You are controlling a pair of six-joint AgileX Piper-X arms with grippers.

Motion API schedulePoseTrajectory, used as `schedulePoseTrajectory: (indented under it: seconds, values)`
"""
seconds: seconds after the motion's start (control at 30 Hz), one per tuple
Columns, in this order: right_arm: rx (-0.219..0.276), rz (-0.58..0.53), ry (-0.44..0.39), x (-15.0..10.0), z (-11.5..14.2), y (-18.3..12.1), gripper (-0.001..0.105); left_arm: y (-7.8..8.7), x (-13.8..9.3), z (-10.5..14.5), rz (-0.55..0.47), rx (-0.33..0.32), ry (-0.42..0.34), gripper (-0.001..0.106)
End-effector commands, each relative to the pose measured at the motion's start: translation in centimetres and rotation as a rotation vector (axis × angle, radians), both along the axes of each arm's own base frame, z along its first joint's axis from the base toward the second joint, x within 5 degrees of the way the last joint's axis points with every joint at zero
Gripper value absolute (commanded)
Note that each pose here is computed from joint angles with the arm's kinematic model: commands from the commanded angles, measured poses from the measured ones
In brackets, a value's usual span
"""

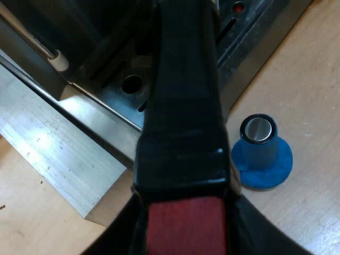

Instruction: Put the handle in the coffee machine

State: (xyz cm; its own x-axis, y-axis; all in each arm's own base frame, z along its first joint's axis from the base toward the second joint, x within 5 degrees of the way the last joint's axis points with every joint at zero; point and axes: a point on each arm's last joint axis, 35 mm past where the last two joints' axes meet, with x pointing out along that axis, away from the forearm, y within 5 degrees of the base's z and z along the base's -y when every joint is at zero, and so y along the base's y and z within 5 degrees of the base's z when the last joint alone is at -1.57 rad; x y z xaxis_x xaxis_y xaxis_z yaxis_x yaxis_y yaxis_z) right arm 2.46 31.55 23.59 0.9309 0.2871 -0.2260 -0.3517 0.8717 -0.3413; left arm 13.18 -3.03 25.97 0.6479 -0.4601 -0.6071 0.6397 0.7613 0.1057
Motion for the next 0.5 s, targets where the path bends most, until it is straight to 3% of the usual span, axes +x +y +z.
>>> schedulePoseTrajectory:
  seconds: [0.03, 0.5]
  values:
    - [-0.010, -0.008, -0.009, 0.13, 0.06, -0.02, 0.078, -0.11, 0.27, 0.96, -0.004, -0.031, -0.056, 0.000]
    - [-0.011, 0.054, 0.044, 0.02, -0.11, 0.18, 0.078, -0.11, 0.27, 0.96, -0.004, -0.031, -0.056, 0.000]
